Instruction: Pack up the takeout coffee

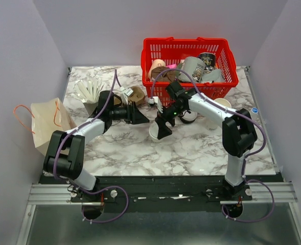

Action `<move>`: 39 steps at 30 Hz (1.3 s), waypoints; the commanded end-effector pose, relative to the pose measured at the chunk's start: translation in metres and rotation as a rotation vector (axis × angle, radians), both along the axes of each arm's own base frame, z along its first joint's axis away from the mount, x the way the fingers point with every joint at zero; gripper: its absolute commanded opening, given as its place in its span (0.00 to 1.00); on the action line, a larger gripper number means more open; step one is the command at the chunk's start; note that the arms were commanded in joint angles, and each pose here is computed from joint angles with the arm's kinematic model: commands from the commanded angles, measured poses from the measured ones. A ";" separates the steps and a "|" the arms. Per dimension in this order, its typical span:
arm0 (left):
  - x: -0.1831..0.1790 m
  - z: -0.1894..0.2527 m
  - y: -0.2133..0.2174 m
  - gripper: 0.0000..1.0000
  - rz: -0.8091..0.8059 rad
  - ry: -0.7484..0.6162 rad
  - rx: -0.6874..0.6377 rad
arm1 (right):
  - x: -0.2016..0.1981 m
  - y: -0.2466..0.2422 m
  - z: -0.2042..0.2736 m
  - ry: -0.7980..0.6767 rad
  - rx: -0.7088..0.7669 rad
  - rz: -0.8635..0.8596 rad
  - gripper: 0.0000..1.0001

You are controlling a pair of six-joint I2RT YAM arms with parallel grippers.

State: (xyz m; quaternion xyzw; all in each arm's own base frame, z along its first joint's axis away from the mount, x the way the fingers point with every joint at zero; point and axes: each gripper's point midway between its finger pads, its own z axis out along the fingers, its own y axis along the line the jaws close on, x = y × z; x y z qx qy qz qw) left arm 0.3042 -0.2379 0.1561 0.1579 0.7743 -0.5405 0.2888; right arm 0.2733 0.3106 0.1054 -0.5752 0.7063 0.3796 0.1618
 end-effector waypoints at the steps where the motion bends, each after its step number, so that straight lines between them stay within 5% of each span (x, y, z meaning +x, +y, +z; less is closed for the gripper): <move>1: -0.004 0.010 -0.013 0.68 -0.086 -0.029 -0.043 | 0.012 -0.018 -0.027 -0.006 -0.127 -0.038 1.00; 11: -0.006 -0.010 -0.038 0.67 -0.144 -0.024 -0.013 | 0.019 -0.010 -0.024 0.019 -0.119 -0.045 1.00; 21: 0.011 -0.063 -0.033 0.63 -0.068 0.117 0.110 | 0.023 -0.013 0.016 0.009 -0.011 -0.083 1.00; 32: 0.012 -0.065 -0.033 0.62 -0.080 0.114 0.136 | 0.013 -0.021 0.062 -0.250 0.199 0.048 1.00; 39: 0.011 -0.013 -0.046 0.67 -0.118 0.021 -0.050 | 0.024 -0.022 0.053 -0.395 0.198 0.112 1.00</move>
